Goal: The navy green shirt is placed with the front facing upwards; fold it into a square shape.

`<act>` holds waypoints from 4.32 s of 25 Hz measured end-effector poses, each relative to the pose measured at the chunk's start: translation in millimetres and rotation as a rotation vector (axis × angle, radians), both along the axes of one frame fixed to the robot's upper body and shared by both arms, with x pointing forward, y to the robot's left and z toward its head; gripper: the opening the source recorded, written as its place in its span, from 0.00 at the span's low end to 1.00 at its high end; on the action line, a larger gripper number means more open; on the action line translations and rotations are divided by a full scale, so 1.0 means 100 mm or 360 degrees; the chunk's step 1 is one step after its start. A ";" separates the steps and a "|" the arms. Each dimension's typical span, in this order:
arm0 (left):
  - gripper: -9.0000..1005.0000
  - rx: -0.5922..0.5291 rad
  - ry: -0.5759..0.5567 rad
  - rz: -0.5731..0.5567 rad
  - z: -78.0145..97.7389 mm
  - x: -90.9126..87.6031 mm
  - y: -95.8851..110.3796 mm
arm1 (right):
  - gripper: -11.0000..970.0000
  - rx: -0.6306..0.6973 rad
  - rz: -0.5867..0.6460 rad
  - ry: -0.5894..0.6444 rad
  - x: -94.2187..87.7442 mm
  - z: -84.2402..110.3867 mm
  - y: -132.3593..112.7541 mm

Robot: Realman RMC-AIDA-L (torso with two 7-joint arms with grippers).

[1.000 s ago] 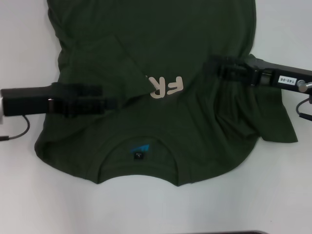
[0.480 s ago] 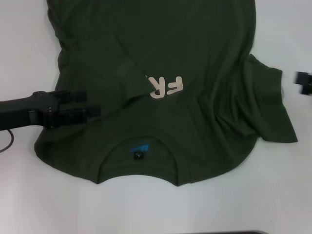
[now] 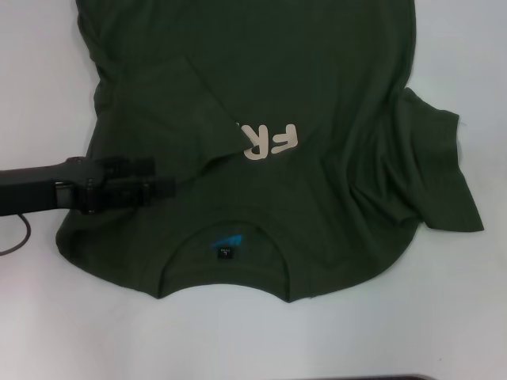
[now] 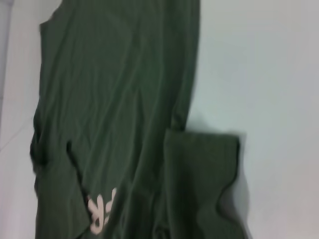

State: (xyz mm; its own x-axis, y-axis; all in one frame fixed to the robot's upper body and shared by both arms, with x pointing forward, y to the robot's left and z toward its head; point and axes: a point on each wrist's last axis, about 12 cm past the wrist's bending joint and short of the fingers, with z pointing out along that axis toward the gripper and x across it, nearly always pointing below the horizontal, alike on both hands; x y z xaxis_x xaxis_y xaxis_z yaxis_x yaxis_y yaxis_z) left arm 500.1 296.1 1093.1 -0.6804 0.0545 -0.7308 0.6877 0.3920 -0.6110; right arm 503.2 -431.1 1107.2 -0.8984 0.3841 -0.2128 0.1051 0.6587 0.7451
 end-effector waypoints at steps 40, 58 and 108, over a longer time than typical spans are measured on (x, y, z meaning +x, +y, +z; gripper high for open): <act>0.84 -0.0048 -0.0021 0.0012 0.01 0.03 -0.09 | 0.81 -0.0066 -0.0049 0.0052 0.61 -0.32 0.67; 0.84 -0.0048 -0.0036 0.0004 0.03 0.07 -0.11 | 0.79 -0.0062 0.0009 0.0059 0.67 -0.34 0.80; 0.84 -0.0074 -0.0054 0.0063 0.07 0.10 -0.07 | 0.04 0.0037 0.0098 -0.0085 0.51 0.32 0.41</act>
State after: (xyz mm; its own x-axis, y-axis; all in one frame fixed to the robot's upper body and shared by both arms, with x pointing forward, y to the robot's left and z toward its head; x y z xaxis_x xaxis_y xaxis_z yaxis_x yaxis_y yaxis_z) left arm 509.9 289.5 1099.9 -0.6563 -0.0064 -0.7544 0.6926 0.3913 -0.6059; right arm 553.8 -390.4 1139.5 -0.9080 0.3341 -0.2529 0.0246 0.6449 0.7639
